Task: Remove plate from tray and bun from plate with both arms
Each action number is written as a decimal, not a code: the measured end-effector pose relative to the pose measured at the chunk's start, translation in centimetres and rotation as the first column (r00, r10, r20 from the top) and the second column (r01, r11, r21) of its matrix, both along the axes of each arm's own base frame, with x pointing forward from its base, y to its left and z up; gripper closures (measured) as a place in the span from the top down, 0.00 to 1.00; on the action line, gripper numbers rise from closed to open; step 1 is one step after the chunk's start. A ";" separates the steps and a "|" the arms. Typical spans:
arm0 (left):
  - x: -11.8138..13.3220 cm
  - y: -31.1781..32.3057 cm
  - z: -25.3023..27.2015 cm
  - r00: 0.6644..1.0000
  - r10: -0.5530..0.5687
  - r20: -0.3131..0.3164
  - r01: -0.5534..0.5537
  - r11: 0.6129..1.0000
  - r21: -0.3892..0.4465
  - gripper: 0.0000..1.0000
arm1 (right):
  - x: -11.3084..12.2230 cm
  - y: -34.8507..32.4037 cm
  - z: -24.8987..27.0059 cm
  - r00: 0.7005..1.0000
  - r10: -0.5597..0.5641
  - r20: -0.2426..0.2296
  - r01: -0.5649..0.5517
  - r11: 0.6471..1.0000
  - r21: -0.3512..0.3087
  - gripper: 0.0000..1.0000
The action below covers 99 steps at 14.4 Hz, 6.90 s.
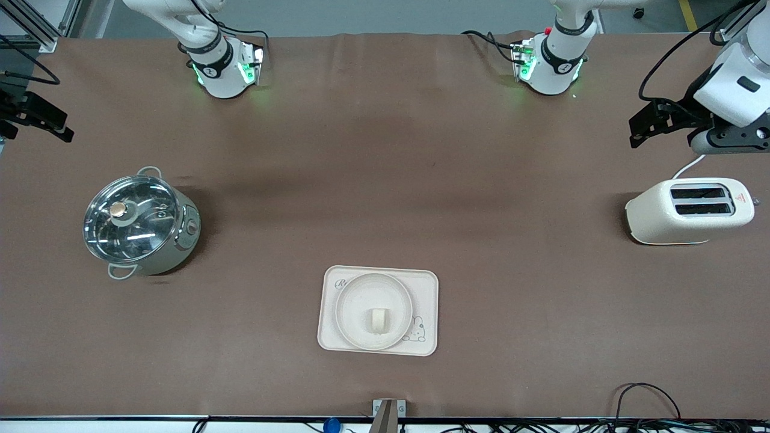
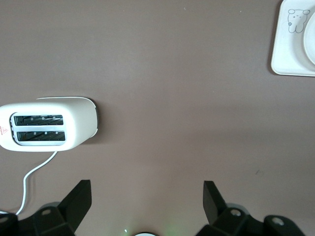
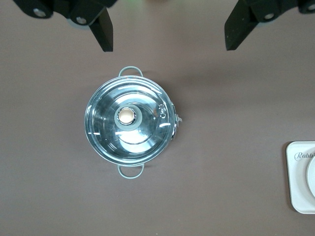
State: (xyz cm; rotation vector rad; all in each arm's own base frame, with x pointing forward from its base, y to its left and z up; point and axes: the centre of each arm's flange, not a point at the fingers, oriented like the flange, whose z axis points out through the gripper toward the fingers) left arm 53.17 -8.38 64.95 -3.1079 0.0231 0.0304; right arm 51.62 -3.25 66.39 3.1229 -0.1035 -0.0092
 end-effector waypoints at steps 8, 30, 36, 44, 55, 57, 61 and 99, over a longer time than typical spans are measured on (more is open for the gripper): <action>0.0 0.0 0.0 1.000 0.000 0.000 0.000 1.000 0.000 1.00 | 0.0 0.0 0.0 1.000 0.000 0.000 0.000 1.000 0.000 1.00; 0.0 0.1 0.0 1.000 0.003 0.000 -0.003 1.000 0.000 1.00 | 0.0 0.0 0.0 1.000 0.000 -0.002 0.000 1.000 0.001 1.00; 0.1 0.3 -0.2 1.000 0.005 -0.005 -0.005 1.000 0.000 1.00 | 0.0 -0.1 0.0 1.000 -0.002 -0.002 0.002 1.000 0.001 1.00; 0.3 0.6 -0.4 1.000 0.012 -0.009 -0.012 1.000 0.000 1.00 | 0.5 2.0 -0.9 1.000 0.019 -0.001 -0.018 0.995 0.095 1.00; 0.4 0.8 -0.5 1.000 0.015 -0.010 -0.015 1.000 0.000 1.00 | 15.2 27.4 -29.9 0.950 -0.305 0.067 0.279 0.925 0.258 1.00; 0.4 0.8 -0.5 1.000 0.016 -0.010 -0.016 1.000 0.000 1.00 | 17.2 31.3 -33.9 0.930 -0.351 0.112 0.306 0.905 0.296 1.00; 0.4 0.9 -0.6 1.000 0.017 -0.012 -0.017 1.000 0.000 1.00 | 19.8 35.8 -41.4 0.908 -0.377 0.181 0.299 0.888 0.349 0.97; 4.8 -5.5 -9.0 0.989 0.133 -0.063 -0.133 0.991 0.005 1.00 | -4.1 42.2 -49.0 0.929 -0.153 0.337 0.021 0.931 0.365 0.05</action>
